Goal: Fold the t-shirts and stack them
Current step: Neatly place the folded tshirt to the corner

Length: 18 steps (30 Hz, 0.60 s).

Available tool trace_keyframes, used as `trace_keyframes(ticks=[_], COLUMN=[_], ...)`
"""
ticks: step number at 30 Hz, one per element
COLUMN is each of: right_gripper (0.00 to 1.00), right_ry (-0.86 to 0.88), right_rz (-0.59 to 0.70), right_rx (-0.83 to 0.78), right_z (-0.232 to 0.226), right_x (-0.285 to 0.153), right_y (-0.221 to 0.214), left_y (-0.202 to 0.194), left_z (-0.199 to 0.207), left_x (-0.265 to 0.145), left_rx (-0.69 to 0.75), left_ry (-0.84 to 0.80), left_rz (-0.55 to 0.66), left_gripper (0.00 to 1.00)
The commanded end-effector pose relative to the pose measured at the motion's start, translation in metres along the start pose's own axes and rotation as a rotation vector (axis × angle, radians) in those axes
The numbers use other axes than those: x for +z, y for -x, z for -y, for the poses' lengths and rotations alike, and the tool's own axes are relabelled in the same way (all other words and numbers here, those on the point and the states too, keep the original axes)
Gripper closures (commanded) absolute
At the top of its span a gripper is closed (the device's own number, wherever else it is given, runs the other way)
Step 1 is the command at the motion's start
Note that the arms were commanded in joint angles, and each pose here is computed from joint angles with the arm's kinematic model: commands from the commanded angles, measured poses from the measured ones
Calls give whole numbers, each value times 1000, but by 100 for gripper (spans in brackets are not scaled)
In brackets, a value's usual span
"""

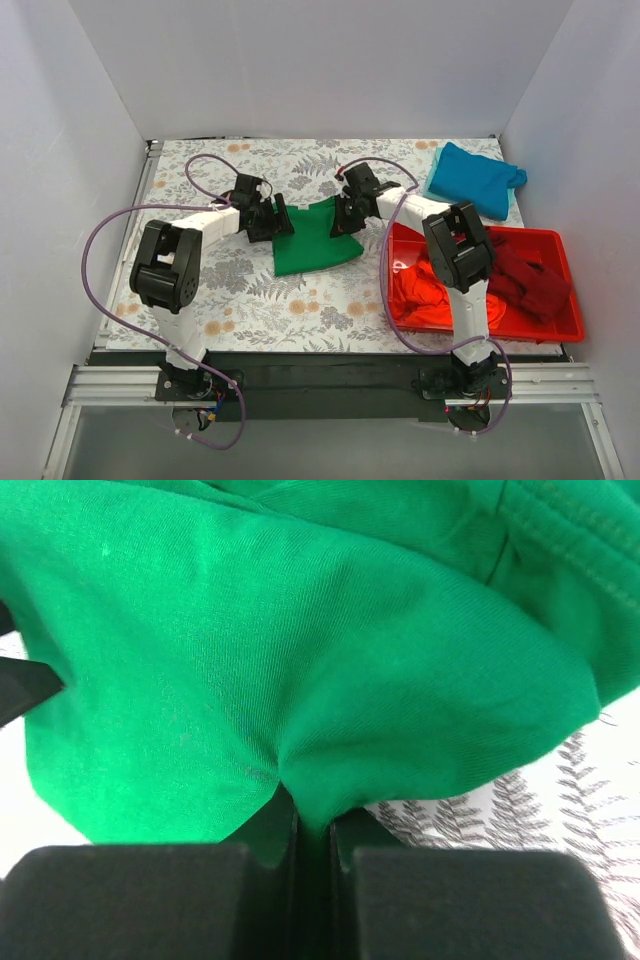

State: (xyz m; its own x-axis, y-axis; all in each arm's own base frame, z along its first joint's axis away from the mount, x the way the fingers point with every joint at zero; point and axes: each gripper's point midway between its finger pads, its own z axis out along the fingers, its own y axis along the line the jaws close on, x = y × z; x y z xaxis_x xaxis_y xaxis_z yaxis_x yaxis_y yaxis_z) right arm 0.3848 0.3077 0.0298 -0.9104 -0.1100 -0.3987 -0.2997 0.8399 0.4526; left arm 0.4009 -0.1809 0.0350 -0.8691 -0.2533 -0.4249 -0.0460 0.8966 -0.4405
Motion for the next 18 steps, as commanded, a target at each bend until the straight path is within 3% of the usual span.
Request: trace_keyframes(ticks=[1, 18], right_gripper=[99, 99], right_ry=[-127, -381], right_rz=[10, 119], right_rx=[-79, -186], right_z=[16, 90], right_x=[-11, -70], right_y=[14, 118], left_y=[7, 26], left_z=[-18, -37], left_x=[-16, -26], left_rx=[2, -65], left_ry=[74, 58], left_rz=[26, 47], left_gripper=[27, 25])
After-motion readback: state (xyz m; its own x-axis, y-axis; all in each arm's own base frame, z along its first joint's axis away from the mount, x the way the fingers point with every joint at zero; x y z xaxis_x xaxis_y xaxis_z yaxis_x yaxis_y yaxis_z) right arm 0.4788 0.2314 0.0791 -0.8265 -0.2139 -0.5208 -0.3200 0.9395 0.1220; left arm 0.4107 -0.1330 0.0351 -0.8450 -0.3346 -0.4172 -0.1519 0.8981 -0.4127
